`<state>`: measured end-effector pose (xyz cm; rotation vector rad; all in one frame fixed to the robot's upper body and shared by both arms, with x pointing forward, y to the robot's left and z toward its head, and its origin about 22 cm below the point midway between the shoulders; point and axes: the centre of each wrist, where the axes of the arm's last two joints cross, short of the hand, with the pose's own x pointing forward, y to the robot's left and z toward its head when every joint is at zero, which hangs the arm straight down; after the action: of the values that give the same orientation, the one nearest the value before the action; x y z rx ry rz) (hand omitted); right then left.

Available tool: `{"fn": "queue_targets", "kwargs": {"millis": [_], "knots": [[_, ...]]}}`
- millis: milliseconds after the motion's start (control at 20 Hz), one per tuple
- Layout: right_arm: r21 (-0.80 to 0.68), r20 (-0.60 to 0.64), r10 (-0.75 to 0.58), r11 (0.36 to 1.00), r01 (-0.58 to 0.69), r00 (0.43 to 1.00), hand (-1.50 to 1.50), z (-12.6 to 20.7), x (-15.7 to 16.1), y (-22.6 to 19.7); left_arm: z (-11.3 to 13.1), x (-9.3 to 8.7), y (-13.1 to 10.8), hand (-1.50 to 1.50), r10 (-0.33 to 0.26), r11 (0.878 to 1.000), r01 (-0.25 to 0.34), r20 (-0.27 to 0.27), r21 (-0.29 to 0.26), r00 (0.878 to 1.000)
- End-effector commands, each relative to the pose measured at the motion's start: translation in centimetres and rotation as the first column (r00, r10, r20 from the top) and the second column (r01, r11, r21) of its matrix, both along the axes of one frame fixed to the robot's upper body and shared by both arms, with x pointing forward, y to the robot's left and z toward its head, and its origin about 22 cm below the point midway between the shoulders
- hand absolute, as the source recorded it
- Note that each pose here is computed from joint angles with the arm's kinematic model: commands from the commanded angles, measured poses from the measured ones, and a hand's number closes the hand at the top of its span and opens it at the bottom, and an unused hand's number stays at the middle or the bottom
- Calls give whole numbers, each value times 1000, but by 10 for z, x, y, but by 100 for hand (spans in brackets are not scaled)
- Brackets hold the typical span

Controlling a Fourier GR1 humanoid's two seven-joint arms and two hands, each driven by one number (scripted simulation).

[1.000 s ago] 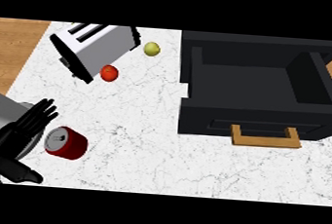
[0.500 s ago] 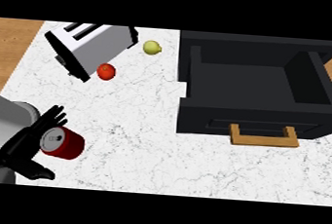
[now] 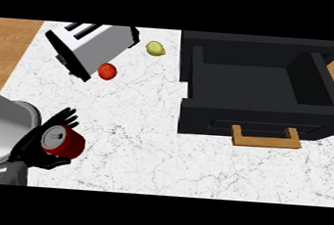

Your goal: Pick up the can, place it into the drawer and close the drawer

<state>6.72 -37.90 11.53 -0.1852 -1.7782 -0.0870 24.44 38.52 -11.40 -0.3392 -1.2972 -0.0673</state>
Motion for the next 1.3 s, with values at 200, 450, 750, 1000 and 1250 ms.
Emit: {"fn": "queue_targets", "kwargs": {"millis": [200,450,750,1000,1250], "knots": [[19,-8,22,1000,-22,1000,-150,-15,1,1,-16,-6,-21,150,-145,979,143,-2,-146,989],[29,0,-10,1000,10,1000,-150,1,5,0,15,37,-27,150,-192,964,208,106,-167,976],[36,15,-17,999,17,1000,-150,2,-2,2,-4,37,-89,150,265,949,-241,102,-202,959],[42,2,-29,999,29,1000,-150,1,1,11,19,61,-139,150,359,916,-312,167,-253,918],[24,7,-33,999,33,999,-150,9,-11,18,73,86,-164,150,325,935,-277,219,-220,920]]}}
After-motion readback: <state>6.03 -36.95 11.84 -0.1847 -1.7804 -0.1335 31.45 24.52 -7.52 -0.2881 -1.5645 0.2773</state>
